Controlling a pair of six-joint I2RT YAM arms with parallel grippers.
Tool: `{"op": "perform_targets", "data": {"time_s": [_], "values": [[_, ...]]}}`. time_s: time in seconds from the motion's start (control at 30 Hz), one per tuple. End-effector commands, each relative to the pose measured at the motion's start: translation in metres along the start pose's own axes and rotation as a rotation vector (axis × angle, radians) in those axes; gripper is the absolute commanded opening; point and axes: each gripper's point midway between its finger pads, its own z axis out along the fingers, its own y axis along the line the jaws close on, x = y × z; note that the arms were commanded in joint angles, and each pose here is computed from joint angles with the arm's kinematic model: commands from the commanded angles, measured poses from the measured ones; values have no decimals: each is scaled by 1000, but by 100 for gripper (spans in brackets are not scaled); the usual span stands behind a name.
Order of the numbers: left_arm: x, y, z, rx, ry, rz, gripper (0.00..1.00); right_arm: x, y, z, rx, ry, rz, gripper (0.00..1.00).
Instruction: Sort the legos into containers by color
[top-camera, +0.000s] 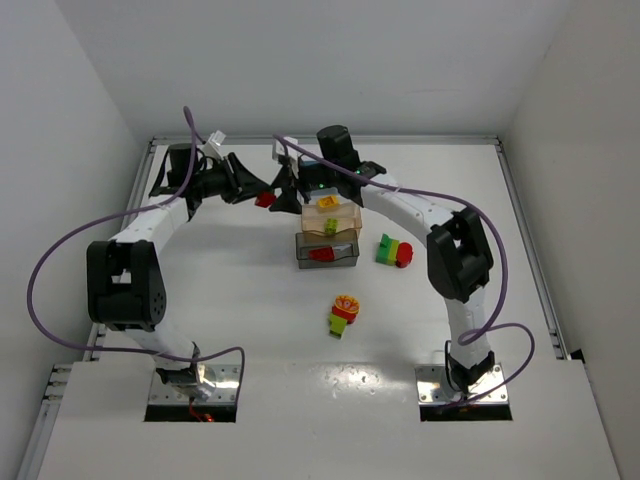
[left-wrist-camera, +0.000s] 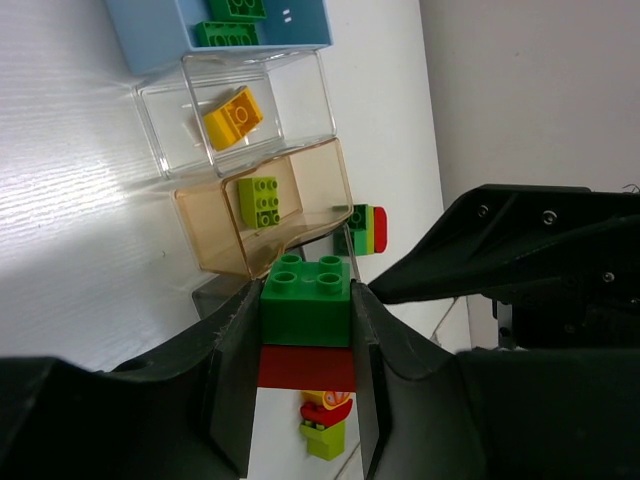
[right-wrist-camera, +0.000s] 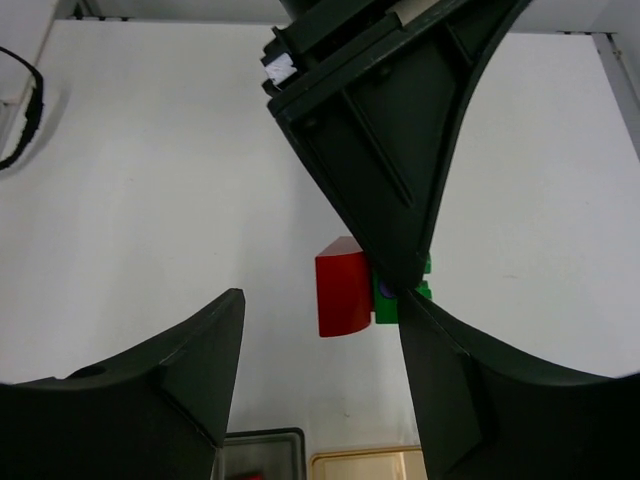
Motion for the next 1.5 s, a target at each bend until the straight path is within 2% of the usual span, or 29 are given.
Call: {"op": "perform_targets", "data": {"time_s": [0.0, 0.1, 0.33, 0.53, 0.67, 1.0, 1.17, 1.47], "values": [[-5, -16, 0, 53, -5, 34, 2, -16, -7, 4, 38, -19, -117, 62], [-5, -16, 0, 53, -5, 34, 2, -7, -13, 6, 85, 14, -146, 57], [-5, -21, 2, 66, -7, 32, 2, -3, -11, 12, 85, 16, -159, 52], [-7, -29, 4, 85, -16, 14, 2, 10, -18, 16, 165, 54, -211, 37], [-10, -31, 5, 97, -29, 2, 2, 16, -17, 19, 183, 67, -233, 32], [-11, -23, 17, 94, -50, -90, 2, 21, -3, 25, 131, 59, -223, 12], [-11, -16, 19, 69, -57, -102, 0, 23, 10, 25, 68, 53, -210, 5], [-27, 3, 20, -36, -92, -24, 0, 20, 34, 15, -69, 35, -169, 1]]}}
